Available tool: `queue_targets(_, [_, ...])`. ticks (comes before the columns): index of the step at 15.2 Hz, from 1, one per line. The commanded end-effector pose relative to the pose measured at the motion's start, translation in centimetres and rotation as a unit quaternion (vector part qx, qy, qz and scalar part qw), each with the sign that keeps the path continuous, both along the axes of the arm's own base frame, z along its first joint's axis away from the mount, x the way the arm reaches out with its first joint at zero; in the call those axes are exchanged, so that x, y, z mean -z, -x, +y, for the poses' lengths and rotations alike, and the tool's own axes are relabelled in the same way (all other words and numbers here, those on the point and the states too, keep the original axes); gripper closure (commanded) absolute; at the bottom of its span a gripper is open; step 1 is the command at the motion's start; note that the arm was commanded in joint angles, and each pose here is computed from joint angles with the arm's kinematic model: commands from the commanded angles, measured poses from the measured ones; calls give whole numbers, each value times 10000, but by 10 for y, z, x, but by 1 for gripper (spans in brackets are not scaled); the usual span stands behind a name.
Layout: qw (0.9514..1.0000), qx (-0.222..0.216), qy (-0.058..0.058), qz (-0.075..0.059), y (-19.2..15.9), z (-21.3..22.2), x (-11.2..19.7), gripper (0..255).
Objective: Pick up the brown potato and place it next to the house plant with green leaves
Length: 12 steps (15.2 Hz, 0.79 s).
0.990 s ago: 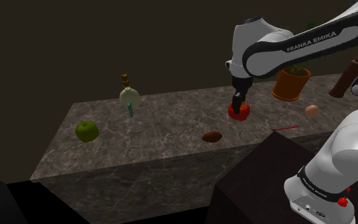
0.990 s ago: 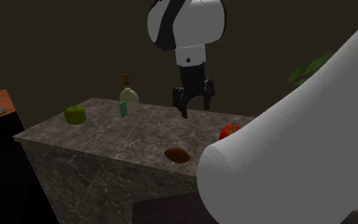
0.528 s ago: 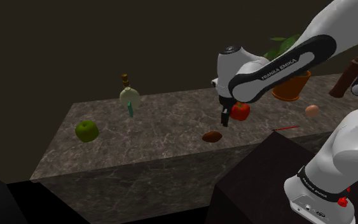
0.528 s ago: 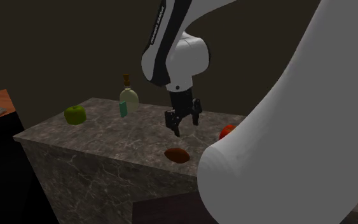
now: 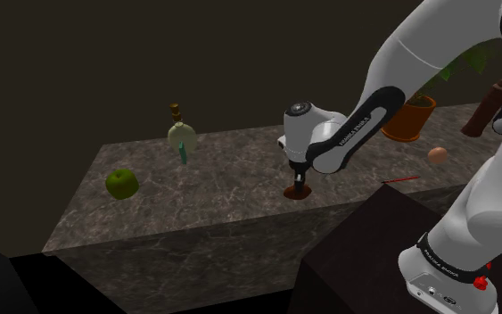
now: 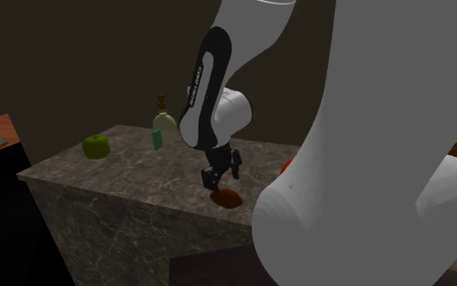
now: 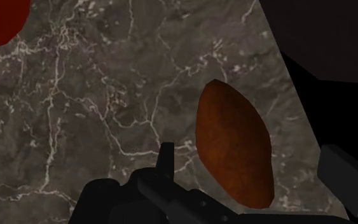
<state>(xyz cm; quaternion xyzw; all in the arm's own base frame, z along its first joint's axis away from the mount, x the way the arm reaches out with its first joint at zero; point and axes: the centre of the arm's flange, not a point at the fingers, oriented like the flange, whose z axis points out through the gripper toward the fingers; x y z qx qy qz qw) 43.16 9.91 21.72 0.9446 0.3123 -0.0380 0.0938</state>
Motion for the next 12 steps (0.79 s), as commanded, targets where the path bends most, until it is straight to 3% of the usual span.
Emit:
queue_targets(1, [9999, -115, 20, -12, -3, 5, 14, 0])
queue_targets(8, [9999, -115, 20, -12, -3, -3, 53, 0])
queue_targets(12, [9999, -115, 20, -12, -3, -3, 53, 0])
